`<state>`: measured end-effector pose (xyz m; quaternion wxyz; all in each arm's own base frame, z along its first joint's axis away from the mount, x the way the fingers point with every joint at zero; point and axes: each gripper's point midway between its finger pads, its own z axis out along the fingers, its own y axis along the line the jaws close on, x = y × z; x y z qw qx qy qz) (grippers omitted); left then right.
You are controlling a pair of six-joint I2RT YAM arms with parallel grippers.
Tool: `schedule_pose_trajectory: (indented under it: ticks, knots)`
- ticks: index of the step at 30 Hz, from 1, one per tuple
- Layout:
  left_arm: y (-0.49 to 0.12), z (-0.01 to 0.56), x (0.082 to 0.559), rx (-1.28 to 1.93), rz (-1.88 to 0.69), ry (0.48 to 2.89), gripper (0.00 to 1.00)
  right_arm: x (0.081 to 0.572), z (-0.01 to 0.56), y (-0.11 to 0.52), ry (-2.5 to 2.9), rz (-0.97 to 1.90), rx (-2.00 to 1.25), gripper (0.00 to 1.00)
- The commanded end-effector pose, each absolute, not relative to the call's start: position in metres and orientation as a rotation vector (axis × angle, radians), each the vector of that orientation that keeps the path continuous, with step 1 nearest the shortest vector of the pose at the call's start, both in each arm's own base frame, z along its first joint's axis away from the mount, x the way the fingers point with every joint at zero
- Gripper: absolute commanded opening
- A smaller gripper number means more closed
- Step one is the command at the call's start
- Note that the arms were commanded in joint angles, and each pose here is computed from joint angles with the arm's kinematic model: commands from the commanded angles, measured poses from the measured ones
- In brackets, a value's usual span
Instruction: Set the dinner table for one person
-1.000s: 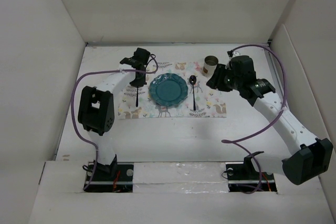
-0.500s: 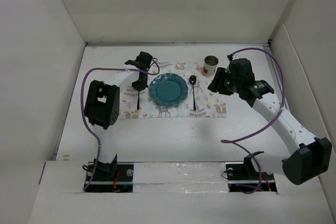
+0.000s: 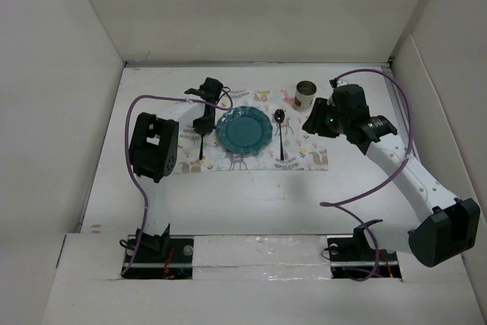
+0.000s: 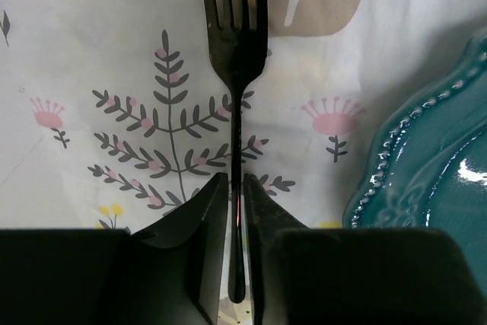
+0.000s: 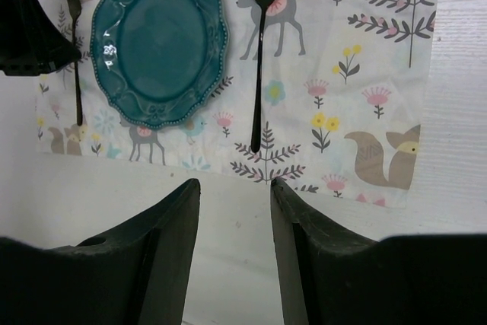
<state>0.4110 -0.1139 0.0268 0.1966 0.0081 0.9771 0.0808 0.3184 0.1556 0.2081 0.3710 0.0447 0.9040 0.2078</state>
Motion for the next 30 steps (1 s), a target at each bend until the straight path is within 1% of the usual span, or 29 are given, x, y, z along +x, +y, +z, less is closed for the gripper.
schedule_pose_trajectory:
  ticks: [1,2,3,5,6,7,9,10,11,12,13,14,15,16,17,18,19,20,21,23,24,26,27,29,30]
  knots:
    - [-0.115,0.054,0.422,-0.017,0.220,2.674,0.13,0.322,0.216,0.151,2.295,0.511,0.102,0.48]
    - [-0.114,0.056,0.422,-0.026,0.222,2.674,0.15,0.323,0.217,0.152,2.295,0.512,0.099,0.48]
    - [-0.115,0.061,0.422,-0.037,0.217,2.669,0.20,0.325,0.221,0.149,2.285,0.510,0.107,0.48]
    - [-0.116,0.078,0.424,-0.050,0.199,2.645,0.27,0.326,0.227,0.150,2.276,0.517,0.102,0.48]
    - [-0.117,0.086,0.426,-0.061,0.189,2.628,0.33,0.327,0.236,0.151,2.260,0.527,0.096,0.48]
    - [-0.118,0.109,0.430,-0.079,0.164,2.581,0.36,0.329,0.242,0.149,2.247,0.527,0.102,0.48]
    - [-0.117,0.134,0.433,-0.095,0.150,2.528,0.40,0.329,0.251,0.149,2.236,0.532,0.098,0.48]
    - [-0.118,0.161,0.437,-0.110,0.121,2.474,0.40,0.331,0.266,0.150,2.205,0.544,0.094,0.46]
    - [-0.118,0.176,0.437,-0.121,0.106,2.442,0.40,0.331,0.272,0.150,2.193,0.551,0.090,0.43]
    - [-0.117,0.190,0.437,-0.134,0.094,2.414,0.40,0.331,0.280,0.152,2.174,0.565,0.084,0.27]
    - [-0.117,0.217,0.435,-0.146,0.055,2.354,0.40,0.332,0.297,0.150,2.131,0.577,0.088,0.15]
    - [-0.118,0.231,0.433,-0.165,0.024,2.322,0.40,0.331,0.307,0.150,2.106,0.587,0.083,0.02]
    - [-0.119,0.244,0.431,-0.173,-0.008,2.291,0.40,0.330,0.319,0.150,2.076,0.597,0.079,0.00]
    - [-0.119,0.272,0.424,-0.188,-0.064,2.215,0.40,0.329,0.331,0.150,2.042,0.607,0.077,0.00]
    - [-0.122,0.302,0.415,-0.200,-0.154,2.130,0.40,0.324,0.375,0.144,1.910,0.632,0.080,0.00]
    - [-0.122,0.302,0.415,-0.200,-0.154,2.129,0.40,0.324,0.376,0.144,1.908,0.633,0.080,0.00]
    - [-0.120,0.330,0.404,-0.214,-0.204,2.047,0.44,0.320,0.391,0.142,1.862,0.642,0.085,0.00]
    - [-0.120,0.344,0.399,-0.228,-0.238,2.005,0.47,0.314,0.421,0.134,1.773,0.653,0.104,0.01]
    - [-0.116,0.369,0.387,-0.239,-0.277,1.938,0.52,0.311,0.436,0.125,1.722,0.638,0.132,0.12]
    - [-0.110,0.397,0.376,-0.260,-0.304,1.852,0.57,0.297,0.472,0.111,1.596,0.639,0.169,0.26]
    - [-0.103,0.417,0.364,-0.278,-0.318,1.790,0.61,0.295,0.481,0.099,1.552,0.600,0.217,0.39]
    - [-0.093,0.431,0.354,-0.297,-0.319,1.733,0.65,0.291,0.494,0.084,1.491,0.556,0.271,0.49]
    - [-0.089,0.441,0.344,-0.296,-0.332,1.696,0.66,0.293,0.491,0.075,1.483,0.517,0.310,0.57]
    - [-0.084,0.433,0.342,-0.296,-0.316,1.701,0.67,0.298,0.479,0.072,1.526,0.486,0.328,0.59]
    - [-0.082,0.429,0.342,-0.300,-0.314,1.711,0.71,0.302,0.471,0.076,1.559,0.489,0.319,0.61]
